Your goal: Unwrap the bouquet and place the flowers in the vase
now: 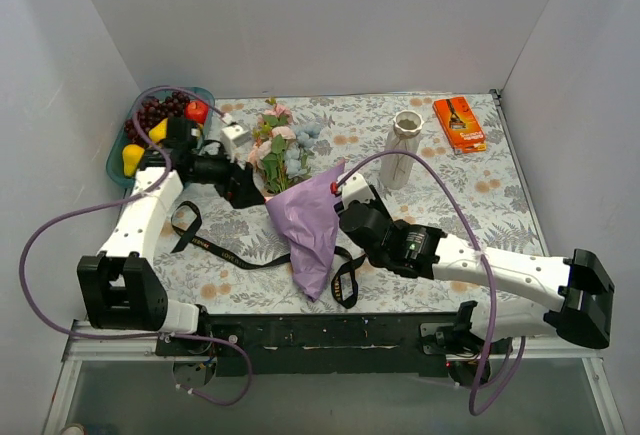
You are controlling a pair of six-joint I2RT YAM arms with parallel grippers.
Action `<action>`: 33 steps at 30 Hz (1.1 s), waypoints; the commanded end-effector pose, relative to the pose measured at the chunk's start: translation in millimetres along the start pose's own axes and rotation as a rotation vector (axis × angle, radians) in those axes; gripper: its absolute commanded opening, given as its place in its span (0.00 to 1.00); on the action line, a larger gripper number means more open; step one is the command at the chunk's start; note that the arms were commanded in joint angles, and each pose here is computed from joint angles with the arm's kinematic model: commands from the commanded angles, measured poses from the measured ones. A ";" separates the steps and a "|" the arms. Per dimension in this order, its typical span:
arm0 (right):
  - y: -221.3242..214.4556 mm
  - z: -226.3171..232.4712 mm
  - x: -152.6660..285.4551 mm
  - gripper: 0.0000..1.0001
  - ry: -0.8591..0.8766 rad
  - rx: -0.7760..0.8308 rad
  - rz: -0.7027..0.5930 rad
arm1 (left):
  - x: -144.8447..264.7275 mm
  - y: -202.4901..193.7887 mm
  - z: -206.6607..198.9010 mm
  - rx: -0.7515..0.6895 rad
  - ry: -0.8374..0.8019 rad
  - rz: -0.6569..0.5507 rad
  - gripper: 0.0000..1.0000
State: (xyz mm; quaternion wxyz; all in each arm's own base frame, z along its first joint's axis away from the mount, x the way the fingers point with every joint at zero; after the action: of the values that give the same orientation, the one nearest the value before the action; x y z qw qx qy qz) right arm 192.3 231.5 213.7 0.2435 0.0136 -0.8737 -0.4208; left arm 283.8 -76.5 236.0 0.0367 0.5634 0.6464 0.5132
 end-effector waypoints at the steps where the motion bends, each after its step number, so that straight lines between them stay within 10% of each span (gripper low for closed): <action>1: 7.7 7.3 15.8 0.51 0.017 -0.064 -0.071 | -45.9 -3.3 -10.7 -0.055 -0.097 0.045 0.98; 15: 1.3 3.5 46.3 0.49 0.036 -0.075 -0.104 | -98.4 -7.1 10.7 -0.051 -0.221 0.144 0.95; 26: 4.2 2.3 46.5 0.49 0.031 -0.074 -0.109 | -101.8 1.2 -4.2 -0.061 -0.258 0.181 0.32; 33: -0.9 -2.8 51.2 0.48 0.036 -0.108 -0.119 | -97.4 16.2 -14.8 -0.076 -0.260 0.166 0.11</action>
State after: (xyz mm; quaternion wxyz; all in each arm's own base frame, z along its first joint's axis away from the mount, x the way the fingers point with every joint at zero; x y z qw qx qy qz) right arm 149.4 222.7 223.2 0.2491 0.0566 -0.8575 -0.4467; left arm 320.4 -156.0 171.5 0.0630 0.6848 0.5667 0.4537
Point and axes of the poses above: each gripper's point midway between its finger pads, its own x axis back along the fingers, its own z axis along the line the jaws close on, y = z × x, the point moved 5 cm from there along x, back along the fingers, and after that the axes turned 14 degrees about x, right-handed, at the moved point
